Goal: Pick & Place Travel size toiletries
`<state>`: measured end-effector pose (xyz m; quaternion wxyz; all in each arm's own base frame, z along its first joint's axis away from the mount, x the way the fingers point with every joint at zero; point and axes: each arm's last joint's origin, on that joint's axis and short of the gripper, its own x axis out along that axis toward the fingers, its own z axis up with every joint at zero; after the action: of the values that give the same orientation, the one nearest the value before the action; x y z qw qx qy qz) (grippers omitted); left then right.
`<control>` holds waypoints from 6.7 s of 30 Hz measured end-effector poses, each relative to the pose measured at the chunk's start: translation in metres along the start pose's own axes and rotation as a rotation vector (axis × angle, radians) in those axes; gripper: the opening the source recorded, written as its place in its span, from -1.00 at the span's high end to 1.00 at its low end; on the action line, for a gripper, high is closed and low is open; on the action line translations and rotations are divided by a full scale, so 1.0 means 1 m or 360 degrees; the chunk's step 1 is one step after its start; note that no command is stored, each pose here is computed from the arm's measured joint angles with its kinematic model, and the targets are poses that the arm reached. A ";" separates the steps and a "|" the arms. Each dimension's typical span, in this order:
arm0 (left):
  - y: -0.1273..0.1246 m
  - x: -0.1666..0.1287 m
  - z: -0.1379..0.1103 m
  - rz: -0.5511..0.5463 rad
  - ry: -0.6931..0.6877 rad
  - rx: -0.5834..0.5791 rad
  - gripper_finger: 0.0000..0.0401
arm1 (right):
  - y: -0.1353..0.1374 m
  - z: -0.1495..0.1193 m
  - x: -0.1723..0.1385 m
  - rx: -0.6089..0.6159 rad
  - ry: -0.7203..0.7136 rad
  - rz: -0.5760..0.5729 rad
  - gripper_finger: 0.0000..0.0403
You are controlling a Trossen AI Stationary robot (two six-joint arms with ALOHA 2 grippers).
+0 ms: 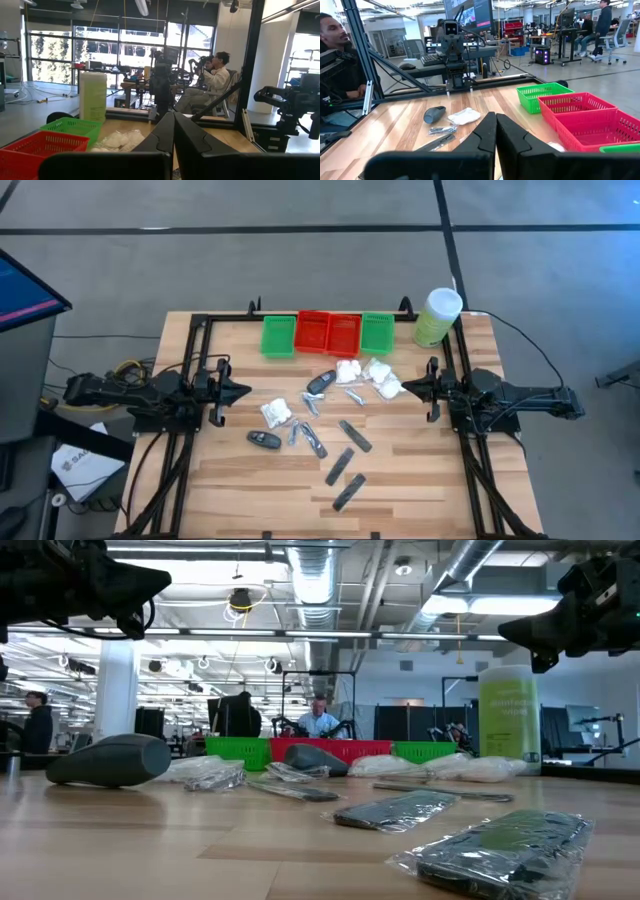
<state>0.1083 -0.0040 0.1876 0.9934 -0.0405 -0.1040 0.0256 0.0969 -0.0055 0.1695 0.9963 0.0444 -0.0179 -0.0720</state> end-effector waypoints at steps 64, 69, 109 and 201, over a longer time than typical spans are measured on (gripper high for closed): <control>0.018 -0.051 0.080 0.0640 -0.1691 -0.0888 0.99 | 0.000 0.055 -0.017 0.0977 -0.0960 0.0237 1.00; 0.019 -0.052 0.080 0.0711 -0.1711 -0.0954 0.99 | 0.000 0.056 -0.017 0.1156 -0.0953 0.0299 1.00; -0.025 0.149 0.133 -0.0246 -0.0458 -0.0693 0.99 | 0.023 0.178 0.041 0.0974 -0.0057 0.0302 1.00; -0.026 0.157 0.116 0.0299 0.0445 -0.0263 0.91 | 0.007 -0.041 0.193 0.0433 0.2590 -0.0793 0.67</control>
<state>0.2389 -0.0122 0.3348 0.9847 -0.1345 0.0376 0.1038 0.2909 -0.0234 0.1348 0.6403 0.2039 0.7034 -0.2315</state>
